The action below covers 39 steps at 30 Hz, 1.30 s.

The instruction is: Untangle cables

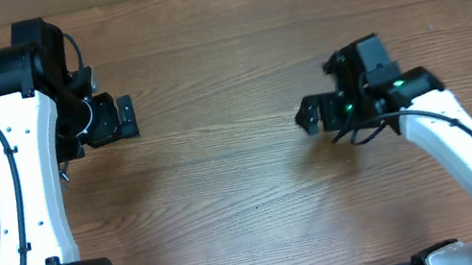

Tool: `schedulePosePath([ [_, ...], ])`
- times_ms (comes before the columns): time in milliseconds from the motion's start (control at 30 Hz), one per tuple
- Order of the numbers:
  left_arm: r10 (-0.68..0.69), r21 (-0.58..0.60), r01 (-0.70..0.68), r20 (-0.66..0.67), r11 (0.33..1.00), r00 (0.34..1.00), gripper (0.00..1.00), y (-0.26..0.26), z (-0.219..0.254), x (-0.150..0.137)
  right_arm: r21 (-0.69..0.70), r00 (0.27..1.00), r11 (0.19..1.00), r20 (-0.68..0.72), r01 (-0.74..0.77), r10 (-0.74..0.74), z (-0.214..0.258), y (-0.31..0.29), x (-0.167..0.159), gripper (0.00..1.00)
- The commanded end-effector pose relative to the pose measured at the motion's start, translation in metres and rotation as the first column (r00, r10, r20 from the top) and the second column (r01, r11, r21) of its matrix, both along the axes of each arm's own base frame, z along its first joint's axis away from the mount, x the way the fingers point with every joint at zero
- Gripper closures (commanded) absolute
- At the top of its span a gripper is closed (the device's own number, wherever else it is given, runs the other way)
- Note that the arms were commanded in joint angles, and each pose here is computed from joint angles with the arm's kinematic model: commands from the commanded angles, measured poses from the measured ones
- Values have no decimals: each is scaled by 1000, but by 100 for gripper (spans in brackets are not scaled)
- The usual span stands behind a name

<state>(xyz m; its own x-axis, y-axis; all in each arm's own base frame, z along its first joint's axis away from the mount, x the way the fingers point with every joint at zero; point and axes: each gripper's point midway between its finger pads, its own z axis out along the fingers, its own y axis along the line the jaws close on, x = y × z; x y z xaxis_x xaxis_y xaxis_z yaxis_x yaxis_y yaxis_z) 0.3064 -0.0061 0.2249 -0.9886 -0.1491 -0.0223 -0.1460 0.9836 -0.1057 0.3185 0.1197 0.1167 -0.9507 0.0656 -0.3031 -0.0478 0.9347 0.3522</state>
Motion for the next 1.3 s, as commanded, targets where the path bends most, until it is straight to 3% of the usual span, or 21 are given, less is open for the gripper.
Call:
schedulePosePath([
  [0,22,23,-21,-18,1000,1000,1,2,-3,-6,15,992,996,90,86,-87,37,-22,7,0],
  [267,35,34,-35,-17,999,999,0,1,-6,-41,1,977,984,118,176,-175,64,-61,-18,0],
  [500,81,17,-88,244,996,966,0,1,-2,-55,-22,965,981,187,193,-185,70,-70,-38,0],
  [600,83,4,-92,397,996,914,0,0,3,-62,-5,949,982,255,191,-183,76,-70,-46,0],
  [700,84,-17,-91,586,996,806,1,-1,17,-80,-14,925,988,354,154,-139,88,-71,-65,0],
  [833,102,-4,-138,697,990,709,0,8,27,-97,-17,898,986,416,166,-144,100,-75,-84,0],
  [1000,102,18,-173,745,985,659,0,15,36,-110,-6,868,985,475,171,-148,114,-77,-98,0],
  [1267,103,21,-173,734,985,671,0,15,33,-111,-9,872,985,466,171,-148,112,-77,-98,0],
])
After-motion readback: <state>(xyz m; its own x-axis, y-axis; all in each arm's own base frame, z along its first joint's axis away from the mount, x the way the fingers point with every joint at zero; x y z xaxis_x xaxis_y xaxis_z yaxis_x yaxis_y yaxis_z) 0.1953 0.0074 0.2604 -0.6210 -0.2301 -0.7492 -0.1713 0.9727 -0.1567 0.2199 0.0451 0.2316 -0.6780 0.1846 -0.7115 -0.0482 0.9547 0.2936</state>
